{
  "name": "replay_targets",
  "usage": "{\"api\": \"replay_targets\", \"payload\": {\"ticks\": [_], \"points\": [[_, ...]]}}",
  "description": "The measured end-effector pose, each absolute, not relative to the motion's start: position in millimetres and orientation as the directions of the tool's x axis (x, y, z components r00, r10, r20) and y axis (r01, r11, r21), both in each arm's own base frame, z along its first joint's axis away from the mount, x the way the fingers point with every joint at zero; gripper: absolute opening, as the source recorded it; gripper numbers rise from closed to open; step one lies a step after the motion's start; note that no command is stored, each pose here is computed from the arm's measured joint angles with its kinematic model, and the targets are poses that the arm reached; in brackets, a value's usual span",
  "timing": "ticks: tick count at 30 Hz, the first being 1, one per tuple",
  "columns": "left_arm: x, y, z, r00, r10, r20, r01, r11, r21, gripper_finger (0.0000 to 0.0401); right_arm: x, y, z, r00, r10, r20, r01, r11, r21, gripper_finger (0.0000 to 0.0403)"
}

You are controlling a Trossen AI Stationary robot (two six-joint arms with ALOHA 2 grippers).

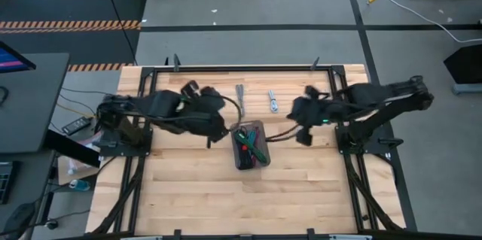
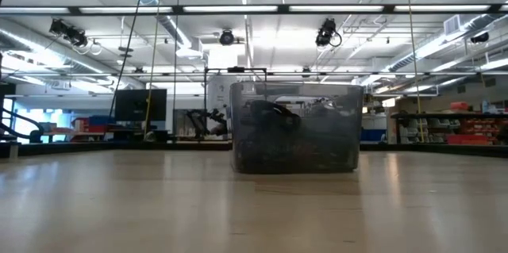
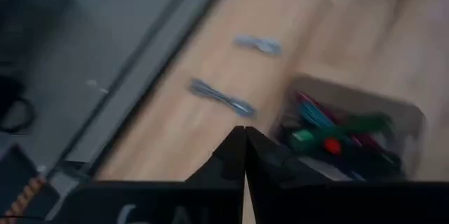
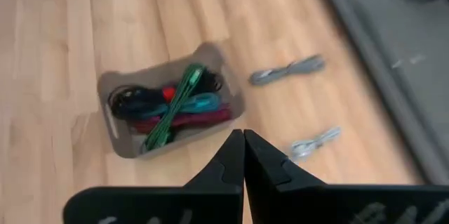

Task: Pick and place USB-C Cables
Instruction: Adjust the black bin

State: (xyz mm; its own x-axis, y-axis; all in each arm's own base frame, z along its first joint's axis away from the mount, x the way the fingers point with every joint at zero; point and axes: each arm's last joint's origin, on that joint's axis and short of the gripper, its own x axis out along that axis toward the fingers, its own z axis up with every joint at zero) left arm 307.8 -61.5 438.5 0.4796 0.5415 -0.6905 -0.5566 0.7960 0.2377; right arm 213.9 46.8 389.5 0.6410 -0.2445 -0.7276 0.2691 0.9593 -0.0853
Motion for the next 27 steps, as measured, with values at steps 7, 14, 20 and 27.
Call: {"api": "replay_targets", "payload": {"ticks": [7, 14, 20, 27], "points": [[277, -71, 463, 0.552, 0.602, -0.576, -0.606, 0.765, 0.218, 0.0008, 255, 20, 321, 0.725, -0.07, -0.685, 0.217, 0.967, 0.131, 0.0005], [276, -73, 463, 0.556, 0.604, -0.571, -0.595, 0.769, 0.234, 0.0016, 279, -15, 283, 0.659, -0.06, -0.749, 0.291, 0.94, 0.18, 0.0042], [276, -73, 463, 0.556, 0.605, -0.57, -0.588, 0.771, 0.245, 0.0014, 304, -31, 256, 0.599, -0.036, -0.8, 0.257, 0.955, 0.149, 0.0107], [276, -73, 463, 0.555, 0.605, -0.571, -0.587, 0.771, 0.245, 0.0012, 338, -43, 253, 0.588, -0.011, -0.808, 0.13, 0.988, 0.081, 0.0139]]}}
